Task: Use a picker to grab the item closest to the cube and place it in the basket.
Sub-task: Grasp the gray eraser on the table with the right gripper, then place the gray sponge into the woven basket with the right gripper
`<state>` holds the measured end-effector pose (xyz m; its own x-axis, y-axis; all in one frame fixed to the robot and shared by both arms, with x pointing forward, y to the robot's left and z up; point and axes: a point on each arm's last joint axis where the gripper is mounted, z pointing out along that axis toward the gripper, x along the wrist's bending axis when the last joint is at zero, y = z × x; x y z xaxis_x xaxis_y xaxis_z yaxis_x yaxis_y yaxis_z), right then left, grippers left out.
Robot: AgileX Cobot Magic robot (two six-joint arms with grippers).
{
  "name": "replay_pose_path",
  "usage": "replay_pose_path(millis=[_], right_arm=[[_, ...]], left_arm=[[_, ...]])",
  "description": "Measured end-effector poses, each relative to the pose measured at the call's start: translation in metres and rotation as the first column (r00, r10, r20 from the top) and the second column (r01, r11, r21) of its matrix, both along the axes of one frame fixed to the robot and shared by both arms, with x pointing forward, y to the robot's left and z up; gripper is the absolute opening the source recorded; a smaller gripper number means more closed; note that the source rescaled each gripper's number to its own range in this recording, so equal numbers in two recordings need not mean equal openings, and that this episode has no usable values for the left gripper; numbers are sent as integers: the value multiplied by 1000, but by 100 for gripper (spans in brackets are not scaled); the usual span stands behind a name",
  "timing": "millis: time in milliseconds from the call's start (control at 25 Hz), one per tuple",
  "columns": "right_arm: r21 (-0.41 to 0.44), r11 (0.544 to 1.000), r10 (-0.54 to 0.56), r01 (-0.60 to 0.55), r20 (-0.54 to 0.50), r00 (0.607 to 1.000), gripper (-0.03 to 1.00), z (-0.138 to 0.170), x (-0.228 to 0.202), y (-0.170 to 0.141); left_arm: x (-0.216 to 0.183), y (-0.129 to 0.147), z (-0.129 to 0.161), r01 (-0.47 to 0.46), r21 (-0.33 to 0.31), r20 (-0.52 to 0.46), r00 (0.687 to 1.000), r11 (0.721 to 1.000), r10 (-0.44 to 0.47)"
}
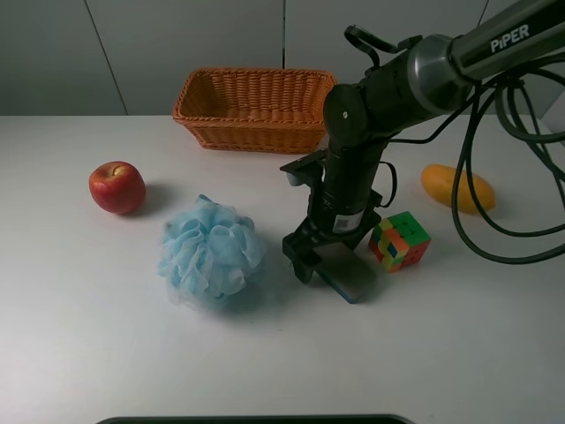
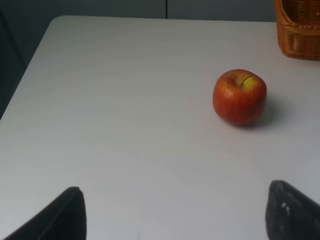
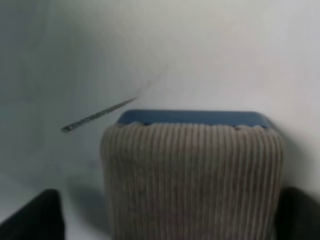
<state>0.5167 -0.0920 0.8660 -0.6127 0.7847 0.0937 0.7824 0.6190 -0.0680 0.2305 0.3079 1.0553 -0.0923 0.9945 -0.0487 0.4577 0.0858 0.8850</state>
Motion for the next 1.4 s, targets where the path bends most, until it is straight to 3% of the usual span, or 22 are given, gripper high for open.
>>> replay_pose_path(millis=[80, 120, 680, 840, 960, 1080, 1160, 1280, 1400], right_arm=[[-2, 1000, 0, 0, -2, 1000, 0, -1, 0, 0], [-1, 1000, 1, -1, -1, 1000, 9, -1, 0, 0], [2, 1000, 1, -1, 2, 1000, 8, 1, 0, 0], [39, 999, 5, -8, 66, 998, 8, 32, 0, 0], [92, 995, 20, -39, 201, 979, 8, 81, 5, 0], [153, 985, 17, -83, 389, 921, 8, 142, 15, 2], [198, 973, -3, -115, 514, 858, 8, 179, 26, 6], [256, 951, -46, -173, 671, 740, 8, 223, 43, 15], [326, 915, -120, -237, 782, 611, 8, 246, 63, 30]], left_arm=[[0, 0, 0, 0, 0, 0, 1000, 1000, 0], [0, 0, 0, 0, 0, 0, 1000, 1000, 0], [0, 0, 0, 0, 0, -2, 1000, 1000, 0], [0, 0, 0, 0, 0, -2, 1000, 1000, 0], [0, 0, 0, 0, 0, -2, 1000, 1000, 0], [0, 0, 0, 0, 0, -2, 1000, 1000, 0], [0, 0, 0, 0, 0, -2, 1000, 1000, 0], [0, 0, 0, 0, 0, -2, 1000, 1000, 0], [0, 0, 0, 0, 0, -2, 1000, 1000, 0]])
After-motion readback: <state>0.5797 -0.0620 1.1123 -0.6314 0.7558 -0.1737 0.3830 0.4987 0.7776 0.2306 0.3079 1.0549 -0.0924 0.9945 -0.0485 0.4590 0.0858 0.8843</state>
